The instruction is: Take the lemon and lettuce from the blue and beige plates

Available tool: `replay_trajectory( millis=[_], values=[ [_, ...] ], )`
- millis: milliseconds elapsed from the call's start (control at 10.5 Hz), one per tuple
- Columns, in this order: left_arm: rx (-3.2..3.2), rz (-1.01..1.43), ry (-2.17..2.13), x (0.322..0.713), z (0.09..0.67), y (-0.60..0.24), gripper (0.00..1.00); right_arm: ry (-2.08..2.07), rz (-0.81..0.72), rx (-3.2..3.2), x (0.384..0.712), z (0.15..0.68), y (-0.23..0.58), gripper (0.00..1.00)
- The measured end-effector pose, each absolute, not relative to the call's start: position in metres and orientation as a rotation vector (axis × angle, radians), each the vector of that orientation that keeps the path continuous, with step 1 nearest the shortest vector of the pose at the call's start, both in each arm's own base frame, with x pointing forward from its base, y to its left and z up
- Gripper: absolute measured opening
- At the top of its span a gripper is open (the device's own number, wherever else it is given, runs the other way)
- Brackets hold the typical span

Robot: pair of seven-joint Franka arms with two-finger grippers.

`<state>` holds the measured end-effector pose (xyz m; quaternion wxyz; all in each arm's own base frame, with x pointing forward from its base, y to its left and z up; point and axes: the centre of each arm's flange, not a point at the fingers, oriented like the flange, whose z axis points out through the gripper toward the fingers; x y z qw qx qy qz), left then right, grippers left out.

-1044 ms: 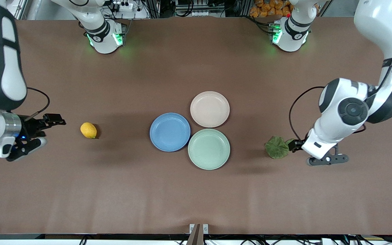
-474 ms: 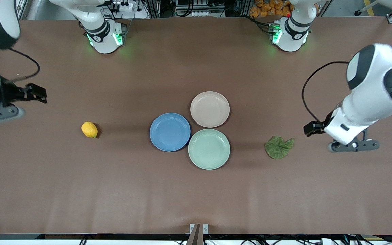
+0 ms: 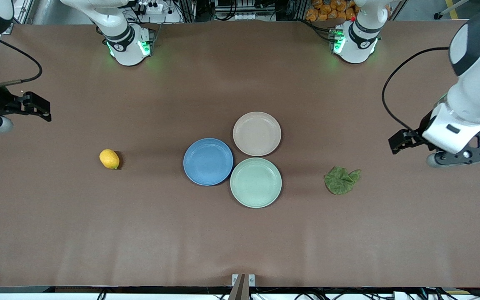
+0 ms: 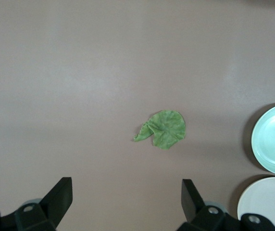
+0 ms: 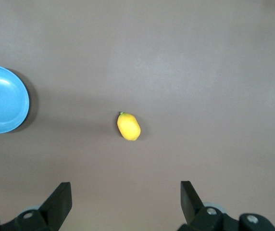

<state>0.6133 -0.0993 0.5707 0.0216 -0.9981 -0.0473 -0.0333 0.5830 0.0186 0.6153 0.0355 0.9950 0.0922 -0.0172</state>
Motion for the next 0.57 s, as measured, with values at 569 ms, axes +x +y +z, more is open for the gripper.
replay_trajectory(
  millis=[569],
  values=[
    [-3.103, -0.116, -0.036, 0.599, 0.603, -0.057, 1.0, 0.25, -0.044, 3.058, 0.587, 0.603, 0.015, 1.0]
  ],
)
